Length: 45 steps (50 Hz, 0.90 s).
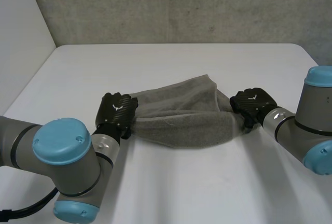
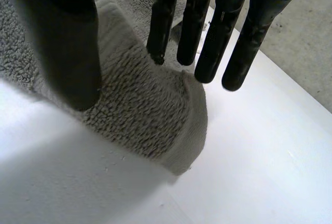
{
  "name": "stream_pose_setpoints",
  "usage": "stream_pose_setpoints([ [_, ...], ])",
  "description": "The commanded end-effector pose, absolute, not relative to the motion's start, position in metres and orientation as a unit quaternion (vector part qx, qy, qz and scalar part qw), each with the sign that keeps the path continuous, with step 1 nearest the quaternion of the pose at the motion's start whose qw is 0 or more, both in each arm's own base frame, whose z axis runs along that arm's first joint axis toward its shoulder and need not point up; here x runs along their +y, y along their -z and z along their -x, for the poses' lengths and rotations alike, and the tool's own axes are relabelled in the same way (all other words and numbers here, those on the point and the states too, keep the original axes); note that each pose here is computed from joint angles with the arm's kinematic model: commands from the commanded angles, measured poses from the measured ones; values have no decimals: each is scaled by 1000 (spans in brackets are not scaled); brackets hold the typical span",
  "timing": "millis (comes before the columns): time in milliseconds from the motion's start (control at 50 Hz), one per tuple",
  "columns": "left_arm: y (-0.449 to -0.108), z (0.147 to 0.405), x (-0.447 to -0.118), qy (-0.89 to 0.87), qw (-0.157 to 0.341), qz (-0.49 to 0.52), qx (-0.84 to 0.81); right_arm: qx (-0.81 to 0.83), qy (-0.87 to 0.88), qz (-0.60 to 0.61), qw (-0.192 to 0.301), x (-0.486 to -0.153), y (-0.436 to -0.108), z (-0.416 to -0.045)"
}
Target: Fold the towel.
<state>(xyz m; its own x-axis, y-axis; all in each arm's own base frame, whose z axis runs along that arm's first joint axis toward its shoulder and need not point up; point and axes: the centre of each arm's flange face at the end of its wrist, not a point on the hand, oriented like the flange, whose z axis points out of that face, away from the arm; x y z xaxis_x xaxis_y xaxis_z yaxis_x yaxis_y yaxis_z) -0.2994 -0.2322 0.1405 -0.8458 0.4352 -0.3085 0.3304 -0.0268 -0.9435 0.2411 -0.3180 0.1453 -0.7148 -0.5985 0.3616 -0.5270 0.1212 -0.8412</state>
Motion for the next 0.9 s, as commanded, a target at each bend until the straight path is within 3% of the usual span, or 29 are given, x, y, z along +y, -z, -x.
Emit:
stream_pose_setpoints([
  [20, -140, 300, -231, -661, 41, 276, -696, 746, 546, 378, 36, -318, -145, -242],
  [260, -150, 301, -234, -670, 34, 279, -687, 735, 550, 391, 69, -321, -146, -245],
  [300, -166, 301, -234, -685, 28, 281, -672, 710, 592, 375, 62, -323, -186, -241],
  [320, -184, 300, -233, -703, 22, 283, -652, 710, 593, 375, 62, -323, -186, -241],
  [340, -184, 300, -233, -703, 22, 283, -652, 686, 629, 360, 59, -319, -221, -239],
  [360, -205, 299, -231, -723, 13, 283, -630, 664, 661, 344, 59, -315, -253, -236],
  [380, -205, 299, -231, -723, 13, 283, -630, 664, 661, 344, 59, -315, -253, -235],
  [400, -234, 296, -228, -750, 5, 279, -600, 639, 693, 328, 60, -309, -285, -231],
  [420, -234, 296, -228, -750, 5, 279, -599, 639, 694, 328, 60, -309, -285, -231],
  [440, -266, 292, -222, -780, -1, 272, -564, 611, 726, 311, 58, -302, -319, -227],
  [460, -297, 288, -214, -806, -4, 263, -530, 611, 726, 310, 58, -302, -319, -226],
  [480, -297, 288, -214, -806, -4, 263, -530, 580, 755, 299, 54, -289, -355, -222],
  [500, -322, 284, -207, -827, -6, 255, -500, 580, 756, 299, 53, -289, -355, -222],
  [520, -323, 284, -207, -828, -6, 255, -500, 568, 766, 297, 48, -275, -381, -217],
  [560, -361, 276, -192, -849, -8, 257, -462, 575, 761, 299, 45, -266, -397, -211],
  [680, -369, 272, -190, -831, -6, 283, -478, 625, 686, 372, 18, -265, -379, -211],
  [800, -322, 281, -204, -764, -5, 337, -551, 638, 646, 418, 11, -265, -353, -229],
  [840, -292, 287, -215, -729, -7, 358, -584, 656, 622, 428, 15, -270, -332, -239],
  [900, -278, 290, -222, -715, -9, 365, -596, 670, 599, 439, 22, -276, -311, -250],
])
